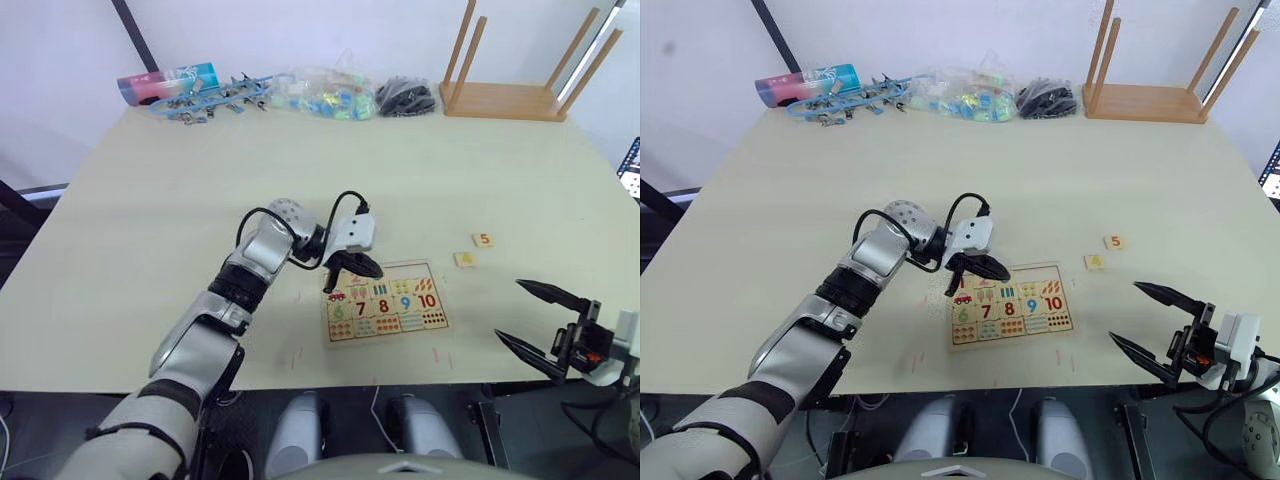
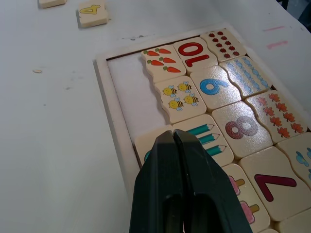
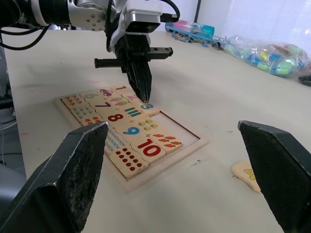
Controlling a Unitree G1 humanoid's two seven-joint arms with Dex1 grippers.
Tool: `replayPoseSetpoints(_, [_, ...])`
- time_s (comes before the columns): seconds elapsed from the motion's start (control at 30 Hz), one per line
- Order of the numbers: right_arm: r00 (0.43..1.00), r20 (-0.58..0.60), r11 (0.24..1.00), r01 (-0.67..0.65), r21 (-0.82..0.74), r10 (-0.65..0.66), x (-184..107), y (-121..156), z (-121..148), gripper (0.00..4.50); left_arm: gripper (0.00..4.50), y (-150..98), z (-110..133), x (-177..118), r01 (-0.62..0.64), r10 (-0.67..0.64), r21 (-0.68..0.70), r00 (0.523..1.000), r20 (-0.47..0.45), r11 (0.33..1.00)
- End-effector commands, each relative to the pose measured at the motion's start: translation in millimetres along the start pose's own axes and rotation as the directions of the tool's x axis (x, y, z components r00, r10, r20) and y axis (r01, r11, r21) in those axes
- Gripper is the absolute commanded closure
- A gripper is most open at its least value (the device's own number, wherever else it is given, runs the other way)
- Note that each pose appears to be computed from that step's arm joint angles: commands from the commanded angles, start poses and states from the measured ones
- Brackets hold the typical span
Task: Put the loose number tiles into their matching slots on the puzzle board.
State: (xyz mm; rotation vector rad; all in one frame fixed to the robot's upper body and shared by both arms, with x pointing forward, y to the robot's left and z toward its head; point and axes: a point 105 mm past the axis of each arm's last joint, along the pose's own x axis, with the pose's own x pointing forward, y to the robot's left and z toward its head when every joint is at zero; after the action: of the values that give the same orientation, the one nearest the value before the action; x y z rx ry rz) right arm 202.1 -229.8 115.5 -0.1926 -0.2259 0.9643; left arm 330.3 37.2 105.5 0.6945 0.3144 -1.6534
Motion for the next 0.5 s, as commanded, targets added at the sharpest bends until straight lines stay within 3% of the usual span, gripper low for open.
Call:
replayPoseSetpoints(0.03, [1.000,0.001,1.000,0.003,-0.026,-0.003,-2,-3,6,0.00,4.45,0,2,2,-0.011,0.011,0.024,1.000,-0.018,1.000])
replayPoseSetpoints(0.3, [1.000,0.000,1.000,0.001,-0.025,-0.001,-2,-3,5,0.00,4.45,-11,-17,9,0.002,-0.003,-0.012,0.998,-0.068,1.000])
replayPoseSetpoints(0.5, [1.000,0.000,1.000,0.001,-0.025,-0.001,-2,-5,5,0.00,4.45,-5,-2,0,-0.062,0.064,-0.053,0.997,0.041,0.997])
